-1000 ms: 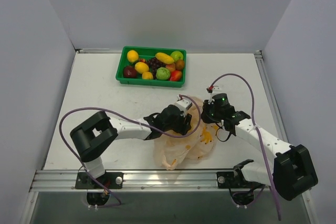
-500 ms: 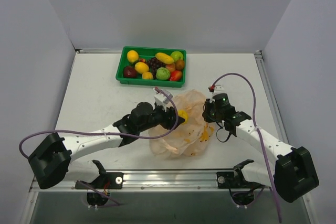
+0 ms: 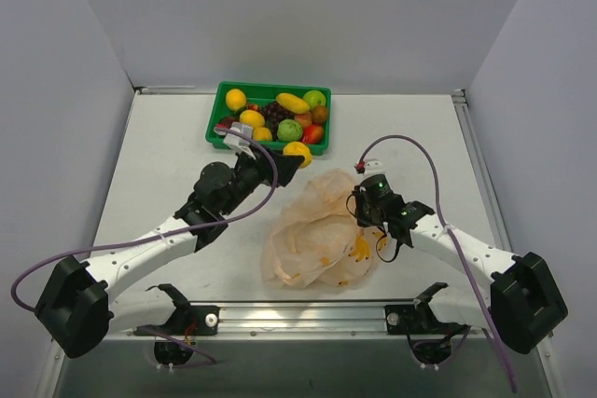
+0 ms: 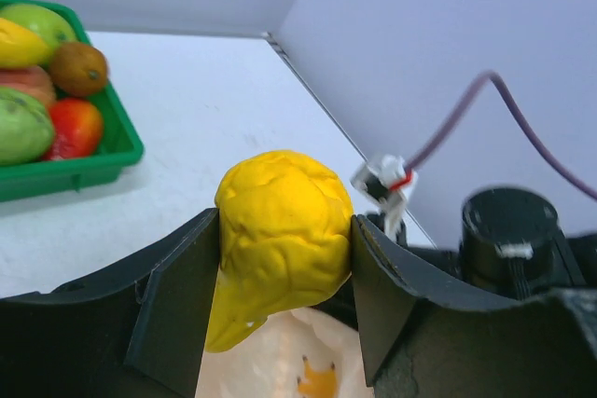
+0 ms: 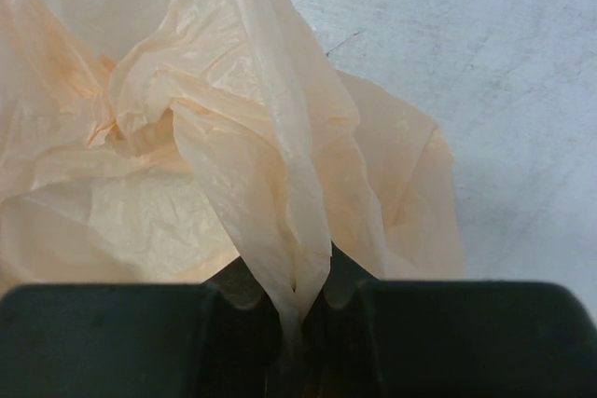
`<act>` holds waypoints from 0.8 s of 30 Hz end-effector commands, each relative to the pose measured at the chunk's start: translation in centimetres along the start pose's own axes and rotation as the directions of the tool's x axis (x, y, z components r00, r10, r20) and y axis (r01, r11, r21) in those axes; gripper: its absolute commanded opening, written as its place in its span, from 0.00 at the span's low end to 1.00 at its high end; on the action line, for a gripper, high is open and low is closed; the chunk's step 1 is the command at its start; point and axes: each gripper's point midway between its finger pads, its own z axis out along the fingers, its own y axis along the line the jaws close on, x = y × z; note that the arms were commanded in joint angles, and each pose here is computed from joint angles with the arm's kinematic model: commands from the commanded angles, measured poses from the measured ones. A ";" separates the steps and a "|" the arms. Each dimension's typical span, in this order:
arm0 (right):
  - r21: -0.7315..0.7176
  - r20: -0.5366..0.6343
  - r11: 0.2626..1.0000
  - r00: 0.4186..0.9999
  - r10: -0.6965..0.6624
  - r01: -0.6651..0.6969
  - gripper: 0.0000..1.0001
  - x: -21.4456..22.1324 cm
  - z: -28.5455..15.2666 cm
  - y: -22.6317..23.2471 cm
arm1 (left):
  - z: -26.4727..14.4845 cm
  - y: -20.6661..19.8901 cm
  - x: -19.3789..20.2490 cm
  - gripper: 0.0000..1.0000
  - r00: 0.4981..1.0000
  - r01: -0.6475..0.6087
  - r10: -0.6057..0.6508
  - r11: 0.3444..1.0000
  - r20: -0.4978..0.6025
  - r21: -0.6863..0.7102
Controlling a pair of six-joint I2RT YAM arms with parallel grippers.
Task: Untie the knot of the plastic bag and take out the fruit
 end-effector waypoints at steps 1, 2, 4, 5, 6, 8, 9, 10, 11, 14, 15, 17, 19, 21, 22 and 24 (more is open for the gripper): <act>0.067 0.008 0.998 1.000 0.004 -0.005 0.05 -0.2 -0.3 -0.8 | 1.4 0.3 -8.4 0.46 0.970 0.029 -0.014 0.998 0.244 -0.057; 0.069 0.012 0.997 1.000 0.014 -0.015 0.05 -0.2 -0.4 -0.8 | 2.0 2.2 -8.8 0.46 0.970 0.023 0.006 0.993 0.245 -0.119; 0.073 0.034 0.997 0.999 0.027 -0.029 0.05 -0.4 -0.9 -1.0 | 2.5 4.7 -10.4 0.46 0.956 0.009 0.058 0.974 0.286 -0.228; 0.066 0.053 0.997 0.998 0.031 -0.035 0.05 -0.8 -1.3 -0.9 | 3.1 6.4 -11.3 0.46 0.951 0.001 0.086 0.960 0.298 -0.281; 0.062 0.055 0.998 0.998 0.028 -0.031 0.05 -0.8 -1.5 -0.9 | 3.3 7.9 -12.2 0.46 0.941 0.002 0.112 0.942 0.319 -0.335; 0.046 0.067 0.999 0.997 0.026 -0.029 0.05 -1.2 -2.0 -0.7 | 4.5 10.5 -13.3 0.46 0.932 0.017 0.132 0.915 0.338 -0.403; 0.030 0.082 0.999 0.996 0.023 -0.026 0.05 -1.7 -2.6 -0.4 | 4.6 12.2 -14.3 0.46 0.925 0.027 0.144 0.898 0.352 -0.438; 0.024 0.091 0.999 0.996 0.022 -0.024 0.05 -1.9 -2.9 -0.3 | 4.9 13.6 -14.6 0.46 0.921 0.038 0.150 0.884 0.359 -0.466; 0.012 0.097 1.000 0.995 0.022 -0.023 0.05 -2.0 -3.1 -0.1 | 6.0 15.7 -13.8 0.46 0.929 0.040 0.151 0.867 0.338 -0.497; -0.018 0.130 1.000 0.991 0.021 -0.018 0.06 -2.8 -4.2 0.3 | 8.1 17.9 -16.0 0.46 0.918 0.015 0.187 0.865 0.350 -0.502; -0.044 0.145 0.999 0.989 0.022 -0.016 0.06 -3.2 -4.7 0.7 | 9.7 19.1 -16.0 0.46 0.920 -0.011 0.208 0.861 0.332 -0.508; -0.067 0.163 0.998 0.987 0.008 0.003 0.06 -3.6 -5.3 1.1 | 11.4 22.2 -14.8 0.46 0.933 -0.032 0.211 0.855 0.291 -0.518; -0.091 0.186 0.996 0.983 0.004 0.013 0.06 -4.1 -5.9 1.5 | 12.6 23.7 -16.1 0.47 0.925 -0.027 0.217 0.856 0.312 -0.516; -0.103 0.200 0.994 0.980 -0.007 0.028 0.06 -4.4 -6.3 1.7 | 13.9 26.2 -15.0 0.50 0.930 -0.013 0.204 0.849 0.305 -0.528; -0.111 0.203 0.993 0.979 -0.007 0.030 0.07 -4.5 -6.4 1.8 | 14.4 26.4 -16.4 0.51 0.916 -0.008 0.213 0.856 0.339 -0.516; -0.113 0.209 0.993 0.978 -0.012 0.036 0.07 -4.7 -6.5 1.8 | 15.6 28.6 -14.8 0.54 0.926 -0.008 0.201 0.857 0.320 -0.515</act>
